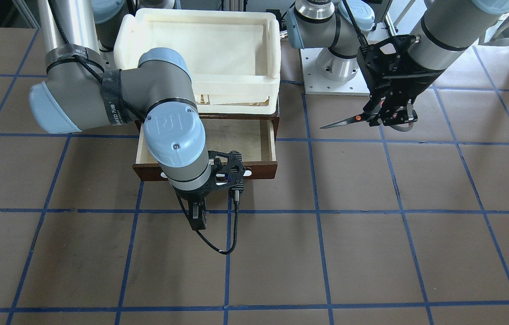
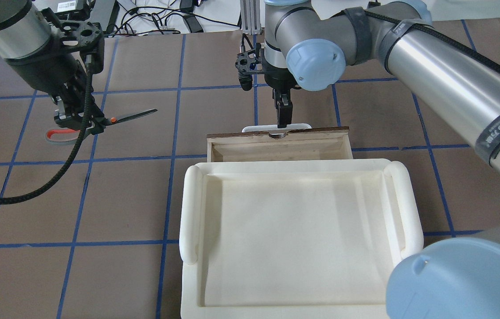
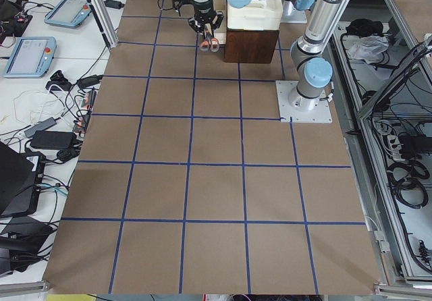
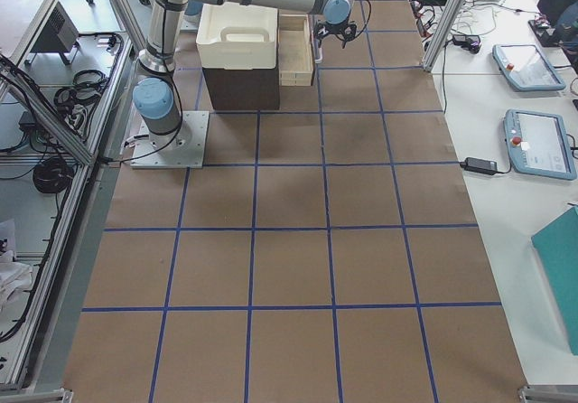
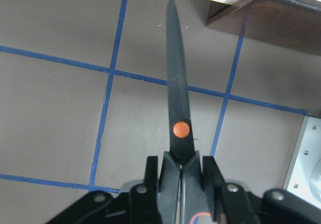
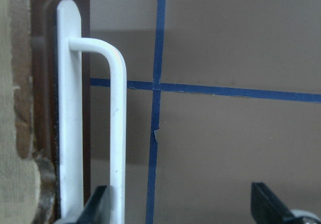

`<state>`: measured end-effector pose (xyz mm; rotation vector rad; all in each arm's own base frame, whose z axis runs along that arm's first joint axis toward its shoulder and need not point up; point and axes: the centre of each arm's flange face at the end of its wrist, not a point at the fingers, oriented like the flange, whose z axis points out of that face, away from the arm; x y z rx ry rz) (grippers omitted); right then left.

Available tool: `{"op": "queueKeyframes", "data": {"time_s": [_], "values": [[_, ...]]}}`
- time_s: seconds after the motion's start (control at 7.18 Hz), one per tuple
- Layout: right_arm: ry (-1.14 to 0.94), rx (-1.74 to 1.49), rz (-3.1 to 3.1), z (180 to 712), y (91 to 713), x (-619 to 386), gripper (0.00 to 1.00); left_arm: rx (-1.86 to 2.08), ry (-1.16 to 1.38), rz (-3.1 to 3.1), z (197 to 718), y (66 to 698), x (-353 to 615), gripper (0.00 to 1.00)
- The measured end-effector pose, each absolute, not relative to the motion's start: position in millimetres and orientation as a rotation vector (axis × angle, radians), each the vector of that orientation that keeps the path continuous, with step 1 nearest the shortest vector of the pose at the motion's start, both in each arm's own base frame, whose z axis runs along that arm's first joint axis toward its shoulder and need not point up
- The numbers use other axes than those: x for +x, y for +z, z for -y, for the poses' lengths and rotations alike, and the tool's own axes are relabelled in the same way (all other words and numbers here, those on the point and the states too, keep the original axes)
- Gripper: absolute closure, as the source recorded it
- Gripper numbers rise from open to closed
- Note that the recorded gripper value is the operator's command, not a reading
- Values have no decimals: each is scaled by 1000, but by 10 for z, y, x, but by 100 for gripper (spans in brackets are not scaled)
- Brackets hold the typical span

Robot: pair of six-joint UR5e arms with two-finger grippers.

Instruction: Place scissors in drawer with both arms

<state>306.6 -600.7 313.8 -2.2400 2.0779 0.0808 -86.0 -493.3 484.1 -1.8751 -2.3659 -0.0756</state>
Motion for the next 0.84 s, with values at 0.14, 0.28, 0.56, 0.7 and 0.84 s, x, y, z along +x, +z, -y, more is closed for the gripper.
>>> {"op": "queueKeyframes", "data": {"time_s": [0.14, 0.28, 0.56, 0.7, 0.84], "values": [[105, -2235, -2067, 5978, 3090, 3058, 0, -1874, -77, 2367, 4929, 4837, -895, 100], [115, -2246, -2046, 5969, 3045, 3056, 0, -1876, -77, 2365, 4927, 4833, -916, 100], [115, -2279, -2005, 5993, 2962, 3063, 0, -1883, -76, 2362, 4914, 4844, -940, 100], [98, -2292, -2006, 6029, 2938, 3068, 0, -1887, -75, 2359, 4910, 4846, -943, 100], [71, -2303, -2017, 6075, 2949, 3061, 0, -1891, -75, 2356, 4908, 4846, -945, 100]]}}
